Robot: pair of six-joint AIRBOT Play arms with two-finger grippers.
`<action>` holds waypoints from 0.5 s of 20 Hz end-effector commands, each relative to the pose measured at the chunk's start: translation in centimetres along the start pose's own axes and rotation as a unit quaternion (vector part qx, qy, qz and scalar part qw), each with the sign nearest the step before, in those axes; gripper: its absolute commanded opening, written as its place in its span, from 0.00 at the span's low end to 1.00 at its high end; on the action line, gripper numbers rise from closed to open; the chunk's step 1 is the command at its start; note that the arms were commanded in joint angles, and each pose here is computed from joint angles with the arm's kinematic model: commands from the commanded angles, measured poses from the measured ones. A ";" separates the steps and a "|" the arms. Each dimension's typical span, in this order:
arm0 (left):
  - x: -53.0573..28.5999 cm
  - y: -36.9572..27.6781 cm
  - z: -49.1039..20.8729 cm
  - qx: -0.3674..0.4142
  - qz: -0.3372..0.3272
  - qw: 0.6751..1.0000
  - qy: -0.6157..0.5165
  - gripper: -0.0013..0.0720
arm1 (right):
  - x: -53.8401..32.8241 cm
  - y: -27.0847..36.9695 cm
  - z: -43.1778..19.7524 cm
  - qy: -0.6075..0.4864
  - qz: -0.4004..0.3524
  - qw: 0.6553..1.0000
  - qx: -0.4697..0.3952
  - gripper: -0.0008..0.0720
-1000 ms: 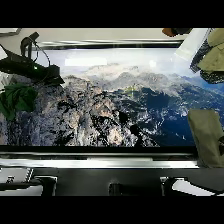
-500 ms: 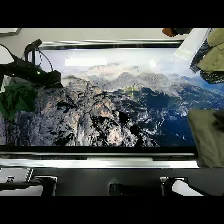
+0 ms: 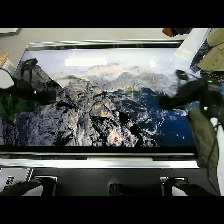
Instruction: Fold the clothes and pants, and hang the long-sleeved shirts on hangers.
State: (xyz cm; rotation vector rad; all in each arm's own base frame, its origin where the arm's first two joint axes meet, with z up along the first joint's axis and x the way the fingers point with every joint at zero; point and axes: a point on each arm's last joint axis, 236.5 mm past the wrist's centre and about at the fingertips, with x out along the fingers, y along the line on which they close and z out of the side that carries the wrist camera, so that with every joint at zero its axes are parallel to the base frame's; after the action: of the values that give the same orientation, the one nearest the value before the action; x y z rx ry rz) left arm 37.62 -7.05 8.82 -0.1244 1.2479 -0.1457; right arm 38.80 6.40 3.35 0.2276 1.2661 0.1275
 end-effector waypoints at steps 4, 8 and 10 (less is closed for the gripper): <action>0.4 1.4 -3.2 -0.001 0.023 1.000 0.018 0.04 | 0.9 6.7 -2.3 0.019 0.027 0.996 -0.088 0.17; 0.4 1.4 -3.2 -0.001 0.023 1.000 0.018 0.04 | 0.9 6.6 -2.2 0.018 0.025 0.996 -0.089 0.17; 0.4 1.4 -3.2 -0.002 0.023 1.000 0.019 0.04 | 0.9 6.6 -2.2 0.017 0.024 0.996 -0.090 0.17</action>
State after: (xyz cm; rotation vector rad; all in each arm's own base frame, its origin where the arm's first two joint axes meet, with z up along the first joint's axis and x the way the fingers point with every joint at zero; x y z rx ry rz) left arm 34.95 -5.90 7.26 -0.0986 1.2838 -0.1088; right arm 37.31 12.95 3.41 0.1068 1.2752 0.2807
